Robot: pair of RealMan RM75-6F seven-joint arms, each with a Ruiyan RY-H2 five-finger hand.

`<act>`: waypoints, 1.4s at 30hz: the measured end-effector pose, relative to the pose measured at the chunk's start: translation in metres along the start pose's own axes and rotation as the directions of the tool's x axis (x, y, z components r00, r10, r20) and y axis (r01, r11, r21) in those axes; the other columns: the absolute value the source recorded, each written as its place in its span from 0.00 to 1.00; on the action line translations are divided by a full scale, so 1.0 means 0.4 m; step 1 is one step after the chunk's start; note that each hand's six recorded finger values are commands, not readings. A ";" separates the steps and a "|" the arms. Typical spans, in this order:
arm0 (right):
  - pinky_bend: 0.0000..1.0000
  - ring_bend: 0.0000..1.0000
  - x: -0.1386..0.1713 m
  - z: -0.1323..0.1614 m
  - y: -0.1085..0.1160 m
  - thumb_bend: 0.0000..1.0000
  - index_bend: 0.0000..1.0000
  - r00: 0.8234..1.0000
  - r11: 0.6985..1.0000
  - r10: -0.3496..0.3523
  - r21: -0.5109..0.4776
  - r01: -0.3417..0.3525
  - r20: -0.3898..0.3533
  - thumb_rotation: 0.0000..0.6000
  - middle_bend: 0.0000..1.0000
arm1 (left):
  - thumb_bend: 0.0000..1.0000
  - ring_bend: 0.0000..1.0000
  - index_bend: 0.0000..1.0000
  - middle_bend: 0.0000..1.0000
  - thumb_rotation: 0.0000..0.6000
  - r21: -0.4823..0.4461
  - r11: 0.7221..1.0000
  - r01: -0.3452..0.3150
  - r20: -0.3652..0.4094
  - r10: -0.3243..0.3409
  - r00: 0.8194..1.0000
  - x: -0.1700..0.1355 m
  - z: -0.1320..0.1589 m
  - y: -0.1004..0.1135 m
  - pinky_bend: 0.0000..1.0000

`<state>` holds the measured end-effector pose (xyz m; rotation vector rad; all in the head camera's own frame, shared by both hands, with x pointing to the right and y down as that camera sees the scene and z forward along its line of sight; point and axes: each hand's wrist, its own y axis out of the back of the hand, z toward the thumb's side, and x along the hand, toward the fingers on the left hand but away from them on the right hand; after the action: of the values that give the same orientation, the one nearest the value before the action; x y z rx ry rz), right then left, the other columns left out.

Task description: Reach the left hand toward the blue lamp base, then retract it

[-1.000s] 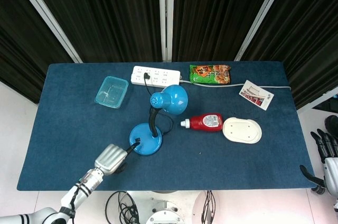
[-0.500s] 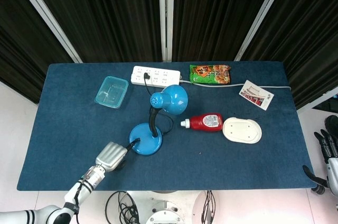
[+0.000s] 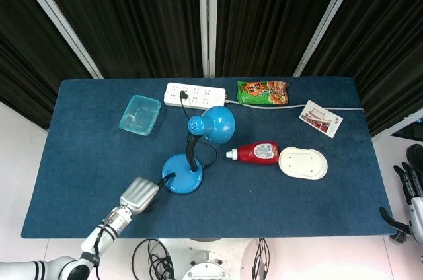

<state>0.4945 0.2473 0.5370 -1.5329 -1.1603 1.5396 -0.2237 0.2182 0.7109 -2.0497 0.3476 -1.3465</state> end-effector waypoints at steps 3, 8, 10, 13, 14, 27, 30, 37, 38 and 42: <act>0.00 0.00 0.000 -0.002 -0.001 0.18 0.00 1.000 1.000 0.001 0.000 -0.001 0.002 1.00 0.00 | 0.46 0.84 0.01 0.79 1.00 -0.013 1.000 0.008 -0.010 -0.008 1.000 -0.002 -0.005 -0.004 0.91; 0.00 0.00 0.000 -0.006 -0.003 0.18 0.00 1.000 1.000 0.002 0.001 -0.002 0.006 1.00 0.00 | 0.46 0.84 0.03 0.79 1.00 -0.022 0.999 0.025 -0.022 -0.025 0.999 -0.009 -0.015 -0.011 0.91; 0.00 0.00 0.001 -0.007 -0.004 0.18 0.00 1.000 1.000 0.003 0.001 -0.003 0.007 1.00 0.00 | 0.46 0.84 0.05 0.79 1.00 -0.021 0.999 0.028 -0.021 -0.028 0.999 -0.012 -0.015 -0.013 0.91; 0.00 0.00 0.001 -0.007 -0.004 0.18 0.00 1.000 1.000 0.002 0.000 -0.002 0.005 1.00 0.00 | 0.46 0.84 0.05 0.79 1.00 -0.022 0.999 0.025 -0.021 -0.026 0.999 -0.013 -0.014 -0.012 0.91; 0.00 0.00 0.002 -0.006 -0.003 0.18 0.00 1.000 1.000 0.001 0.000 -0.001 0.005 1.00 0.00 | 0.46 0.84 0.05 0.79 1.00 -0.022 1.000 0.022 -0.021 -0.022 1.000 -0.013 -0.014 -0.010 0.91; 0.00 0.00 0.003 -0.008 0.004 0.18 0.00 1.000 1.000 -0.003 0.000 0.003 0.005 1.00 0.00 | 0.22 0.57 0.04 0.56 1.00 -0.034 0.954 -0.298 -0.093 0.294 0.951 -0.068 -0.059 0.103 0.69; 0.00 0.00 0.004 -0.004 0.006 0.18 0.00 1.000 1.000 -0.006 0.001 0.006 -0.002 1.00 0.00 | 0.09 0.13 0.04 0.17 1.00 -0.015 0.913 -0.407 -0.169 0.398 0.901 -0.128 -0.118 0.129 0.35; 0.00 0.00 0.002 -0.007 0.016 0.16 0.00 0.998 0.992 -0.060 0.107 0.060 -0.001 1.00 0.00 | 0.00 0.00 0.04 0.00 1.00 0.102 0.870 -0.482 -0.351 0.485 0.801 -0.315 -0.298 0.158 0.00; 0.00 0.00 0.001 -0.006 0.015 0.15 0.00 0.998 0.991 -0.066 0.121 0.065 -0.001 1.00 0.00 | 0.00 0.00 0.04 0.00 1.00 0.100 0.871 -0.482 -0.367 0.482 0.796 -0.335 -0.315 0.160 0.00; 0.00 0.00 -0.002 0.001 0.009 0.15 0.00 0.997 0.988 -0.075 0.133 0.075 -0.005 1.00 0.00 | 0.00 0.00 0.03 0.00 1.00 0.099 0.891 -0.443 -0.432 0.440 0.787 -0.419 -0.372 0.148 0.00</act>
<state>0.4947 0.2452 0.5339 -1.3860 -1.0802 1.5349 -0.4217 0.2089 0.5910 -1.5027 0.9744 -1.4882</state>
